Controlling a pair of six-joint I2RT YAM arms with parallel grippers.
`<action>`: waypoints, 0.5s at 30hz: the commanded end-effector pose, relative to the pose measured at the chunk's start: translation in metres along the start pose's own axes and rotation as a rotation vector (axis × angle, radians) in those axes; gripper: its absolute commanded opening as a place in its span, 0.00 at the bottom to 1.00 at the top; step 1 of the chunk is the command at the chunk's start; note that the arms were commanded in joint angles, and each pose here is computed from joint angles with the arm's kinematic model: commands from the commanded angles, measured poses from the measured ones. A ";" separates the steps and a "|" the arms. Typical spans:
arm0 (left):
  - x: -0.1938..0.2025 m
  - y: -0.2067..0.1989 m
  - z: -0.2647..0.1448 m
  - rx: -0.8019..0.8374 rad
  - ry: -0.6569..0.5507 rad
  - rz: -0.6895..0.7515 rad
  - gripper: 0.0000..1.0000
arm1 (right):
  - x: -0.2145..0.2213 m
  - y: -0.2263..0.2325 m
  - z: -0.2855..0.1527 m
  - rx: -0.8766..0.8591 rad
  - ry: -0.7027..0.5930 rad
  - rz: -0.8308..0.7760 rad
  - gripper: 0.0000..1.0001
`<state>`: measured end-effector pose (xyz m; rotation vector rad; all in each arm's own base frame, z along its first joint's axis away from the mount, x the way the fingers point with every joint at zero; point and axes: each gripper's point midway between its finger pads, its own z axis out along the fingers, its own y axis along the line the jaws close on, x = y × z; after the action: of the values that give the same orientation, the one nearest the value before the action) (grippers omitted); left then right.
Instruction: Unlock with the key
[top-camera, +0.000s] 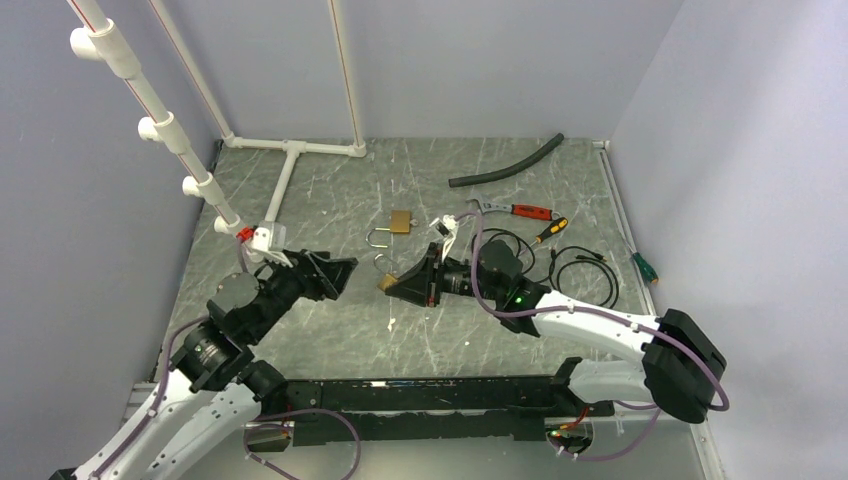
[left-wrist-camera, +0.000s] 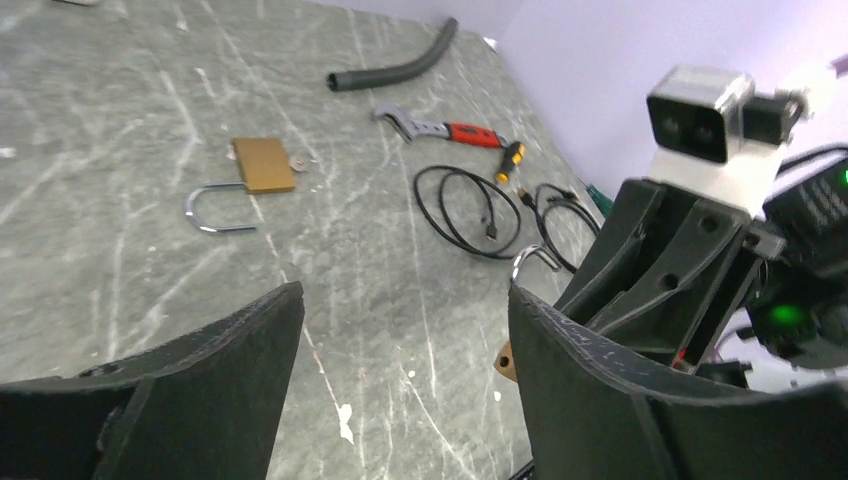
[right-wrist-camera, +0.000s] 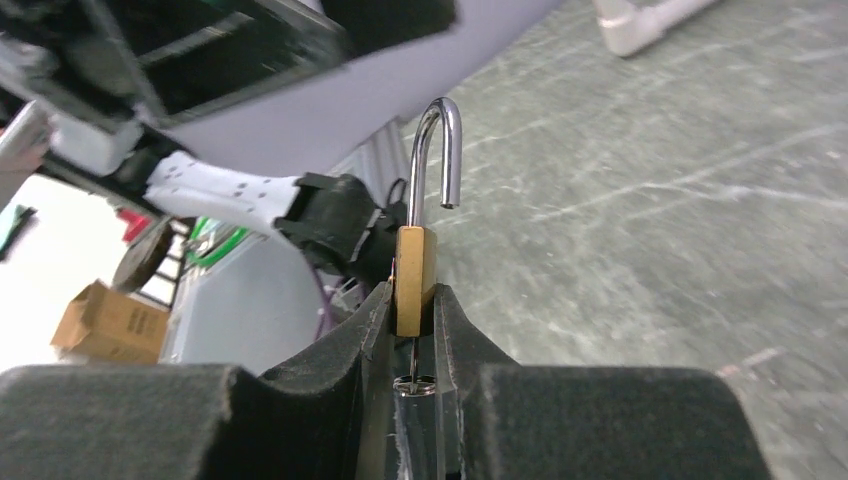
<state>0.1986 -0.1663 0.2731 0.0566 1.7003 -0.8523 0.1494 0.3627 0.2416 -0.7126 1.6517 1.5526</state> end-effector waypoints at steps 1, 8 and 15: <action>-0.023 0.023 -0.015 -0.180 -0.036 0.012 0.82 | -0.016 -0.029 -0.007 0.193 -0.074 -0.020 0.00; -0.050 0.038 -0.034 -0.355 -0.011 0.063 0.98 | -0.004 -0.067 -0.023 0.391 -0.077 0.047 0.00; -0.074 0.050 -0.045 -0.471 0.042 0.246 0.99 | 0.016 -0.105 -0.028 0.470 -0.032 0.205 0.00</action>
<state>0.2064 -0.0990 0.3178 -0.0921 1.8008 -0.4598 0.2065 0.3274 0.1751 -0.3769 1.9740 1.2108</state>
